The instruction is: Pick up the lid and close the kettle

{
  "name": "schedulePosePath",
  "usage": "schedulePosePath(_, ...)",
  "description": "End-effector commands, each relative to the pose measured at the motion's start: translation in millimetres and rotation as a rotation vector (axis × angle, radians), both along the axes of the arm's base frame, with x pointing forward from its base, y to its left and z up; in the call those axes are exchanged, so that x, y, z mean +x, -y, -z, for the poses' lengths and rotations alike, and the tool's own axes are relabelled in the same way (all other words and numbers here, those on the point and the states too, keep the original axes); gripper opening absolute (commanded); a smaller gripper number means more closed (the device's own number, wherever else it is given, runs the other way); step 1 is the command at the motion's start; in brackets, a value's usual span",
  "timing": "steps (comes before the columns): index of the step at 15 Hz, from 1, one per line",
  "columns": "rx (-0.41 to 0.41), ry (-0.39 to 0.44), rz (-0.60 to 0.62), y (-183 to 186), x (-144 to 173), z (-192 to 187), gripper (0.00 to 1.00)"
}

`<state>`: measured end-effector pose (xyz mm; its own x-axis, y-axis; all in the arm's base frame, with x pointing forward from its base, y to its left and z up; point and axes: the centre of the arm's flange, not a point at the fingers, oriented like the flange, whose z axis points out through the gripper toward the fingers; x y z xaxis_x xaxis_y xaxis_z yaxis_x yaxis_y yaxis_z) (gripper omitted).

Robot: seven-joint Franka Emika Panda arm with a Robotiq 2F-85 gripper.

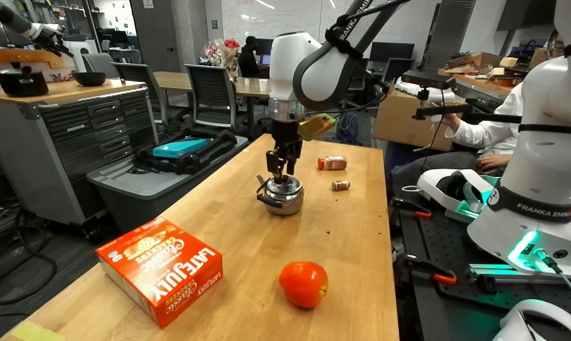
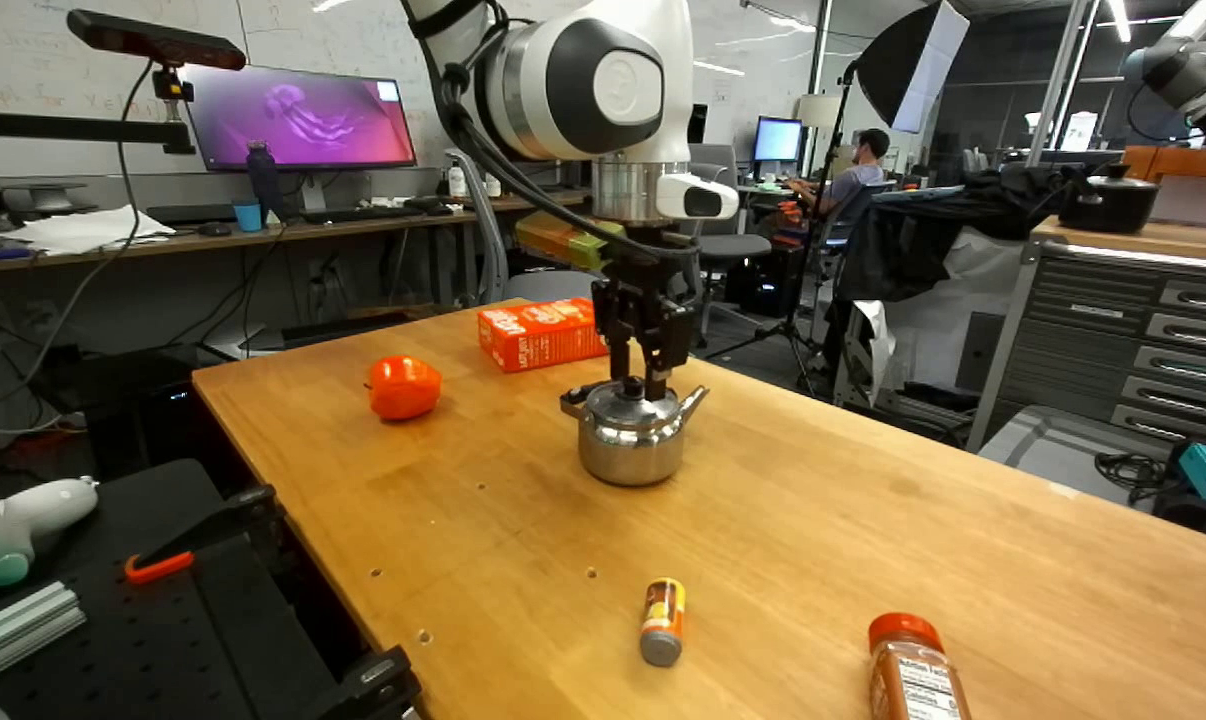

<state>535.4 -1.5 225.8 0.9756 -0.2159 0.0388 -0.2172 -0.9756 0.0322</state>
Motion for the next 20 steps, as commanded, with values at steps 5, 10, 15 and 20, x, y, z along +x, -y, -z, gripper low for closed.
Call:
schedulePosePath(5, 0.102, 0.047, 0.031, 4.5, -1.3, -70.2, 1.0)
schedulePosePath(10, 0.135, 0.075, -0.01, 13.8, -14.1, -126.3, 1.0)
schedulePosePath(15, 0.132, 0.061, -0.087, 33.7, -33.3, -181.9, 1.0)
schedulePosePath(20, 0.141, 0.096, -0.122, 64.0, -59.4, -223.8, 1.0)
